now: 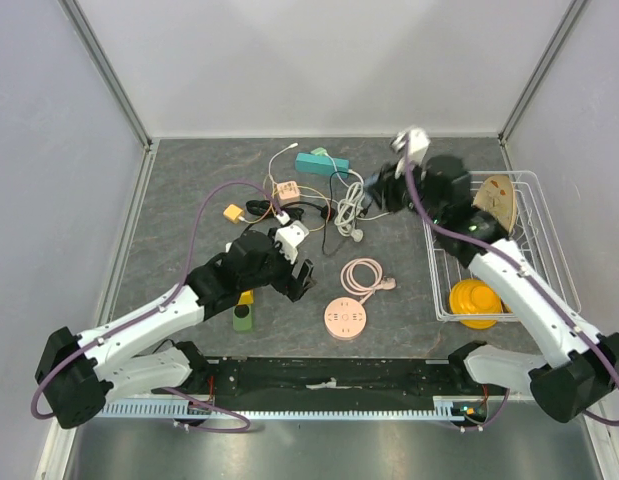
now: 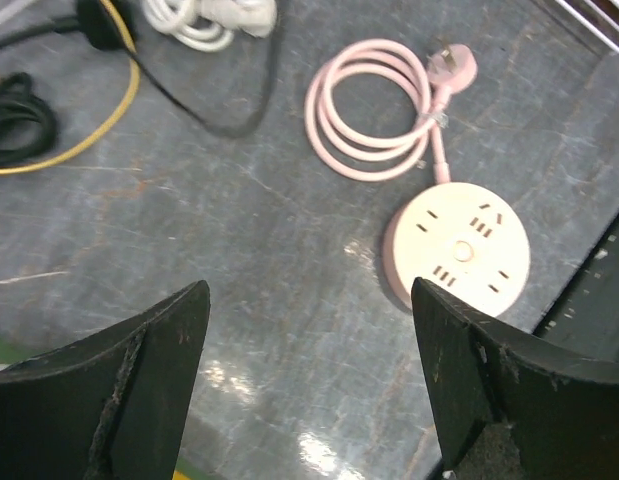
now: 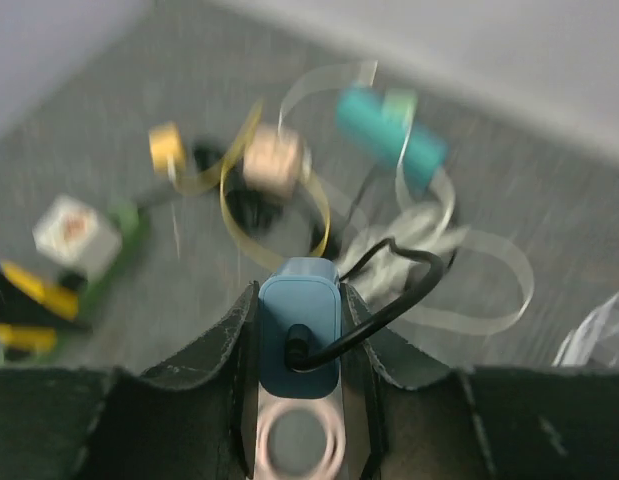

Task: Insert the plug
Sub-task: Adjust the socket at the center of the board, then insert the plug into the socket.

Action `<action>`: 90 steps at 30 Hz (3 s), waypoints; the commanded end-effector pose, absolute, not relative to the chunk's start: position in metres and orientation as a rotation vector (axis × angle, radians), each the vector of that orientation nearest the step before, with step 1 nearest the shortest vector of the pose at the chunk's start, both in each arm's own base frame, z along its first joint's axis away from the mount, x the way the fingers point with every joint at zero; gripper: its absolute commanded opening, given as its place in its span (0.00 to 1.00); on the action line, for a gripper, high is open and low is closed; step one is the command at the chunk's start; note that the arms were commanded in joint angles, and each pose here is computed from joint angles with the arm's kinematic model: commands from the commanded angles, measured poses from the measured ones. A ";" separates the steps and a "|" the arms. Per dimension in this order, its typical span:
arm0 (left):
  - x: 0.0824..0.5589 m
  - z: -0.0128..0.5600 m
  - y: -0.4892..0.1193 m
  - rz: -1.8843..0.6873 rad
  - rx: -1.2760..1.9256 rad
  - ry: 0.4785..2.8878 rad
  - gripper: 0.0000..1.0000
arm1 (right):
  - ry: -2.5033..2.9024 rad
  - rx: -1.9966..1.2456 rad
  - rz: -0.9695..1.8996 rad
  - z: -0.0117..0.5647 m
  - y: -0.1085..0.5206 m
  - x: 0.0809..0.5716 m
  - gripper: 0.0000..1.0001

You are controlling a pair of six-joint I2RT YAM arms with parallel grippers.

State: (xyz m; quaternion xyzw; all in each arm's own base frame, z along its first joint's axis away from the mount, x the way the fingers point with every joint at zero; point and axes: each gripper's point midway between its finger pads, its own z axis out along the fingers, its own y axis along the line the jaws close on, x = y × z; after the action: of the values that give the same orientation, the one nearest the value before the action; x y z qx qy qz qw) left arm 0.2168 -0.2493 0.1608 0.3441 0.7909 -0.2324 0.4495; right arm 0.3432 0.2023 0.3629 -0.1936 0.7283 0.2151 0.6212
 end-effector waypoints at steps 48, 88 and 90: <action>0.185 0.049 -0.376 -0.443 1.096 2.263 0.84 | 2.034 0.069 0.232 0.125 0.140 0.230 0.00; 0.254 0.137 -0.261 -0.414 0.229 2.336 0.80 | 1.971 -0.359 0.586 0.141 0.280 0.268 0.00; 0.250 0.140 -0.248 -0.422 0.194 2.334 0.79 | 1.970 -0.368 0.597 0.139 0.286 0.269 0.00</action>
State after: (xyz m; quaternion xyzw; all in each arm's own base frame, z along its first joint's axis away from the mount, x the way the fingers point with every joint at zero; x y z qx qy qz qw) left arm 0.2576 -0.2715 0.1419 0.1254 0.9017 -0.1609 0.3813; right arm 0.2575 0.2564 0.1095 -0.1465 0.8464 0.1986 0.4720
